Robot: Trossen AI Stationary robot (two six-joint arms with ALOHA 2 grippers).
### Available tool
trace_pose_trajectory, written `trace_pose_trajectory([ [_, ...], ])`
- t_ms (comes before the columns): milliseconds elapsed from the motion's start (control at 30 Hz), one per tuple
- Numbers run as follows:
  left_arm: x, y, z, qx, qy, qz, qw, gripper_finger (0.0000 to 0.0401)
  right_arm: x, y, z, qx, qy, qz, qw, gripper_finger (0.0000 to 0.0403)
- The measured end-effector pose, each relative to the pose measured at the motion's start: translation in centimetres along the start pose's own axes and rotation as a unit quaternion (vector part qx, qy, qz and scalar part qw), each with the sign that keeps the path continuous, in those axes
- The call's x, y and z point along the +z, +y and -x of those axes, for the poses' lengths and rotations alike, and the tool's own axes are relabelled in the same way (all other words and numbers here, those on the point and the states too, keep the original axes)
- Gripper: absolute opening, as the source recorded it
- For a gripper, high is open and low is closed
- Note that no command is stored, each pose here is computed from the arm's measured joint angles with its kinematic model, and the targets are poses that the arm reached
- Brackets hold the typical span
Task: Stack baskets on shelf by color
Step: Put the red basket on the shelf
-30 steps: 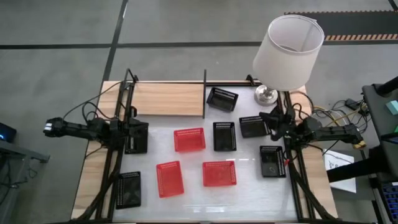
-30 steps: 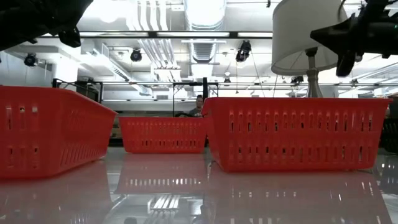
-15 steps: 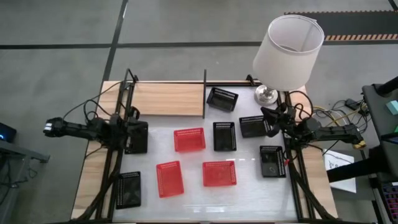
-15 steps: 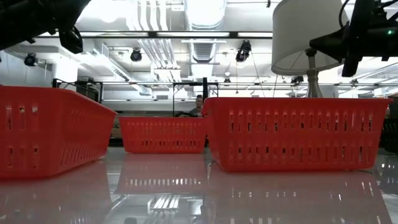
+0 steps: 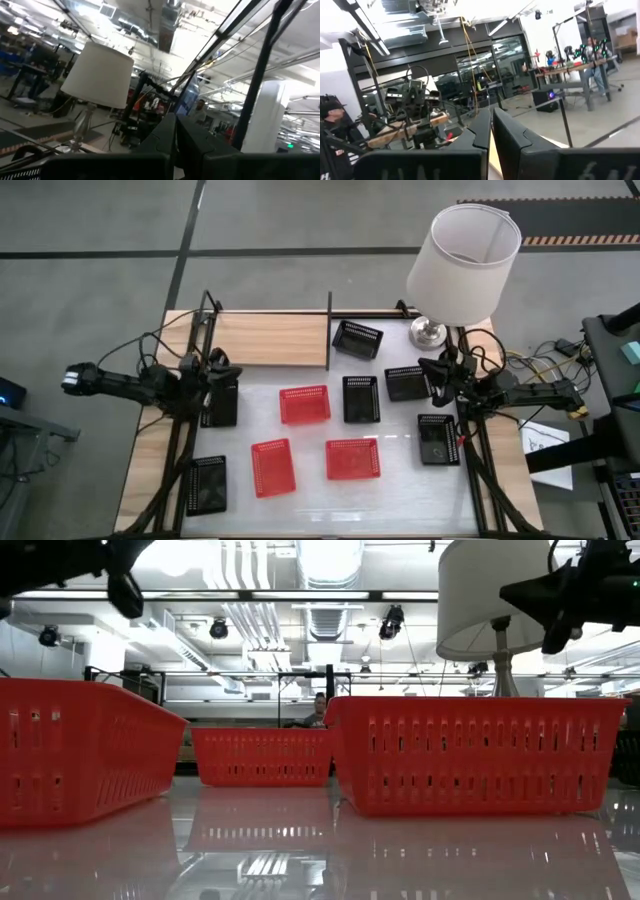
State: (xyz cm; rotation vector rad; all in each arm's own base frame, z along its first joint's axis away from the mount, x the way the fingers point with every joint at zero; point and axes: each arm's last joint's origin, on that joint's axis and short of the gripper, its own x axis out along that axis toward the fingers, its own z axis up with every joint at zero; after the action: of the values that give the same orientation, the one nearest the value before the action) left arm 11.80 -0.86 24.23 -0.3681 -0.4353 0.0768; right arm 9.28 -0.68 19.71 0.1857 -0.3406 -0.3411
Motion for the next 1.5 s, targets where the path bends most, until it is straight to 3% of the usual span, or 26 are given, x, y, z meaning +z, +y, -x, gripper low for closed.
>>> trace_pose_trajectory([
  [200, 1.1, -1.4, -3.9, 0.017, 0.023, 0.028, 0.999, 0.0, -0.1, 0.1, 0.0, 0.013, 0.004, -0.003, 1.0, 0.0013],
  [333, 0.3, -2.1, -7.1, 0.033, 0.061, 0.067, 0.995, 0.0, -0.1, 0.3, 0.0, 0.05, 0.007, -0.009, 0.999, 0.0013],
  [533, -2.6, -2.9, -11.6, 0.071, 0.142, 0.111, 0.981, 0.0, 0.0, 0.4, 0.0, 0.062, 0.009, -0.025, 0.998, 0.0013],
  [767, -6.2, -3.7, -15.7, 0.184, 0.297, 0.148, 0.925, 0.0, 0.3, 0.5, 0.0, 0.078, 0.013, -0.025, 0.997, 0.0013],
  [967, -7.8, -4.5, -17.9, 0.315, 0.405, 0.175, 0.84, 0.0, 0.4, 0.5, 0.0, 0.079, 0.013, -0.023, 0.996, 0.0013],
  [1133, -8.0, -5.7, -20.4, 0.374, 0.453, 0.162, 0.793, 0.0, 0.4, 0.5, 0.0, 0.079, 0.017, -0.023, 0.996, 0.0013],
  [1300, -7.4, -6.9, -23.2, 0.381, 0.46, 0.147, 0.788, 0.0, 0.4, 0.5, 0.0, 0.079, 0.017, -0.023, 0.996, 0.0013],
  [1400, -8.3, -7.0, -24.2, 0.366, 0.469, 0.118, 0.795, 0.0, 0.4, 0.5, 0.0, 0.079, 0.017, -0.023, 0.996, 0.0013],
  [1500, -9.2, -6.6, -24.7, 0.373, 0.471, 0.114, 0.791, 0.0, 0.4, 0.5, 0.0, 0.079, 0.019, -0.021, 0.997, 0.0013],
])
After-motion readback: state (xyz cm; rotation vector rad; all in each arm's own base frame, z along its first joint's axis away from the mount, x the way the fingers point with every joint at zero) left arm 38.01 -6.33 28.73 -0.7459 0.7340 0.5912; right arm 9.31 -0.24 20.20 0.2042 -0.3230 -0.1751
